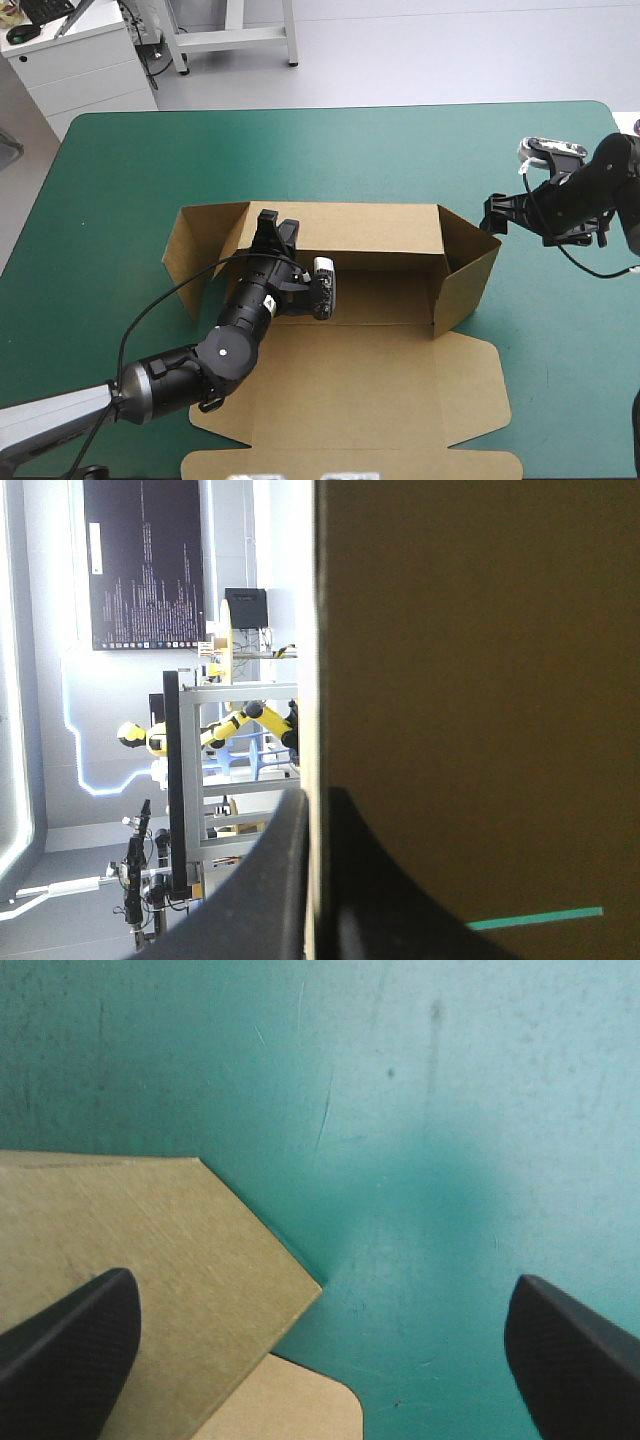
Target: Fold the box
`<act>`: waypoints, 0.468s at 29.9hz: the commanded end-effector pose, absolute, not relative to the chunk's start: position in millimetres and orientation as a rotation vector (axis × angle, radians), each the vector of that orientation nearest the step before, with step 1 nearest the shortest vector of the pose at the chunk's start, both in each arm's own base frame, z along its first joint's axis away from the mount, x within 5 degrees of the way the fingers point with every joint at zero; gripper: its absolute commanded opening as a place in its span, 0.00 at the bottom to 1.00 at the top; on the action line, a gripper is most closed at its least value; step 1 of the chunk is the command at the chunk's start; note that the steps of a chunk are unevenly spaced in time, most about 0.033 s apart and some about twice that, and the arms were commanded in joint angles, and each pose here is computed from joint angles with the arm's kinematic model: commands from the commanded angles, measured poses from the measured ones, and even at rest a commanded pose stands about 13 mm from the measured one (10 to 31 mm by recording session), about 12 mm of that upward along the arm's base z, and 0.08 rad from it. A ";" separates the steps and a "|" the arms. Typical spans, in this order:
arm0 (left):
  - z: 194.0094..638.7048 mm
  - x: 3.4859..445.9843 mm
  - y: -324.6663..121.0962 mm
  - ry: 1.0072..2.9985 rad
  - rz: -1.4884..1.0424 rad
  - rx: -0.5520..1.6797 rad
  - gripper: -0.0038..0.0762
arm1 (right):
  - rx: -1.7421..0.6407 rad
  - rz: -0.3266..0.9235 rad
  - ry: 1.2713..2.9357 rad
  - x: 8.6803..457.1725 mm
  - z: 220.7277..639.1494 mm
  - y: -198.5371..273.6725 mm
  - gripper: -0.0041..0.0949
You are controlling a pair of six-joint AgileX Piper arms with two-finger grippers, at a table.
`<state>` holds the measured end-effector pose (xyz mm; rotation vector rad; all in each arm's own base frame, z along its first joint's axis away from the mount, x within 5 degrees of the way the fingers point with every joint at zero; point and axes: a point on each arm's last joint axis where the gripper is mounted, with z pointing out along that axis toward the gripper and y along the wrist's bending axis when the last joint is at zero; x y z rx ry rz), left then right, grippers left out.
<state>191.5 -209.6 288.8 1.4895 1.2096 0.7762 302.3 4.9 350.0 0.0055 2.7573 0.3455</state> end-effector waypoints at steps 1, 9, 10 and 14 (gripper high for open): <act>309.7 190.1 -207.2 1.122 0.841 1.424 0.04 | -0.034 0.351 2.728 283.3 361.5 5.8 0.95; 309.6 190.1 -207.3 1.122 0.839 1.425 0.04 | -0.121 0.369 2.689 253.5 349.4 10.4 0.95; 309.6 190.1 -207.3 1.122 0.839 1.425 0.04 | -0.159 0.376 2.679 249.8 348.1 11.7 0.95; 309.6 190.0 -207.4 1.121 0.839 1.425 0.04 | -0.365 0.437 2.604 238.4 341.2 19.6 0.95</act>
